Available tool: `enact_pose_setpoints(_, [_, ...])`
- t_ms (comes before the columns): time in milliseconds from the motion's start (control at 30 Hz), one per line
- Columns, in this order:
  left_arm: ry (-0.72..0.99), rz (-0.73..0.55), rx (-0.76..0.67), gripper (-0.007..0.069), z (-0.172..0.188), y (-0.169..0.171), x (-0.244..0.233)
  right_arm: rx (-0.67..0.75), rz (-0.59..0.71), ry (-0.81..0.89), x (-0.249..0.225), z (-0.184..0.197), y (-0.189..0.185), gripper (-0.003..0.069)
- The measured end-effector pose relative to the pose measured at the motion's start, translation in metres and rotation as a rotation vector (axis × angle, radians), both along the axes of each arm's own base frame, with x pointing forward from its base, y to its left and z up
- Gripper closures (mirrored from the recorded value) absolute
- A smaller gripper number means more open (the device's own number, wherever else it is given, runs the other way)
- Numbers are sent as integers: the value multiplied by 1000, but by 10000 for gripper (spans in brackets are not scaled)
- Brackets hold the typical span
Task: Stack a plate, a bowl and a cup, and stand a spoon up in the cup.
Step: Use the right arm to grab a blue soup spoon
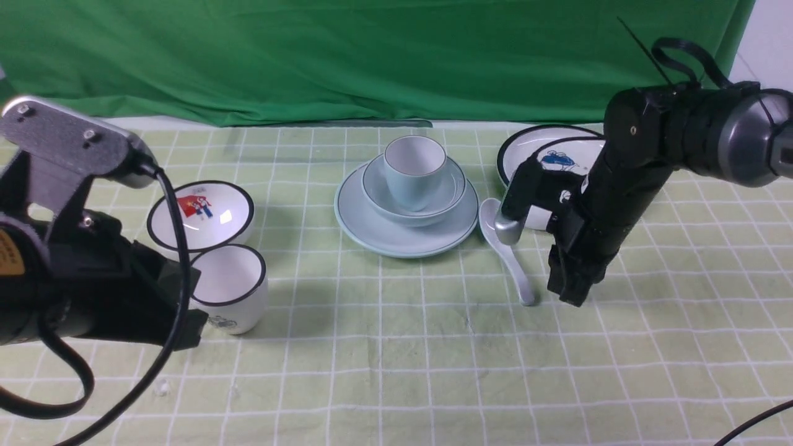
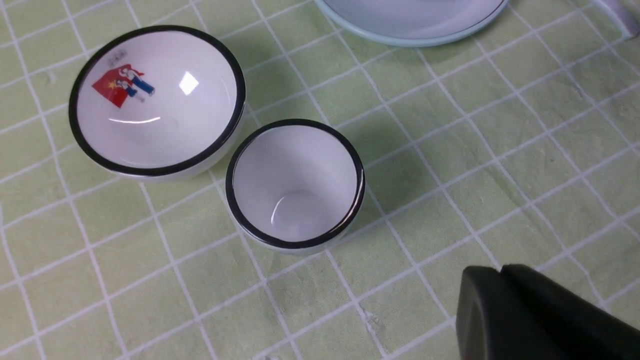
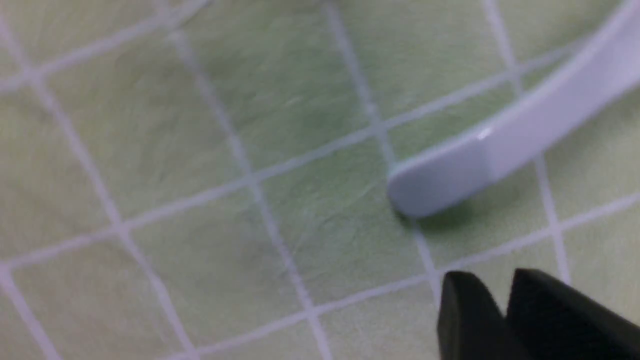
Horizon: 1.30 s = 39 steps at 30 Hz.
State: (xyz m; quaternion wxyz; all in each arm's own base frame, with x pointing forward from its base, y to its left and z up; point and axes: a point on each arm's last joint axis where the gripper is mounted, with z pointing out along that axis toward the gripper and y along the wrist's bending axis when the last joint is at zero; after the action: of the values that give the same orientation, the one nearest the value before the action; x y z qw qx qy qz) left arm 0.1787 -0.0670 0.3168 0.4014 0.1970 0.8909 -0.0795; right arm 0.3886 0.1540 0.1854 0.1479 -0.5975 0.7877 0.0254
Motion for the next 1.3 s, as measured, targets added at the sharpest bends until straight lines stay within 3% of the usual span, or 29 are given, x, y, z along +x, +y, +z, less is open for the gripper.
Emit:
enact_pose_setpoints(33, [0,0,0,659,0,0,0,-5,26,-8,0,0,1,468])
enact_pose_setpoints(67, [2,0,1,659,0,0,0,-20,119,-44,1,-1,4,374])
enact_pose_setpoints(100, [5,0,2,659,0,0,0,-27,172,-73,1,-1,7,317])
enact_pose_setpoints(133, [5,0,2,659,0,0,0,-29,182,-80,1,-1,8,317])
enact_pose_setpoints(167, [6,-2,4,659,-1,0,0,-41,253,-121,3,-1,11,232])
enact_pose_setpoints(267, [8,-2,4,659,-1,0,-1,-70,400,-219,6,1,19,137])
enact_pose_setpoints(333, [9,-2,4,658,-1,0,-1,-92,488,-261,6,0,23,118])
enact_pose_setpoints(500, [18,-1,-11,658,-1,-1,-1,-127,615,-283,7,-7,26,108])
enact_pose_setpoints(733, [27,-8,-39,658,-1,-3,-2,-147,689,-292,6,-8,26,134])
enact_pose_setpoints(1000, [36,-48,-73,658,0,-7,-4,-132,652,-270,3,-8,30,253])
enact_pose_setpoints(1300, [52,-59,-74,658,-1,-8,-5,-116,593,-326,-2,14,38,253])
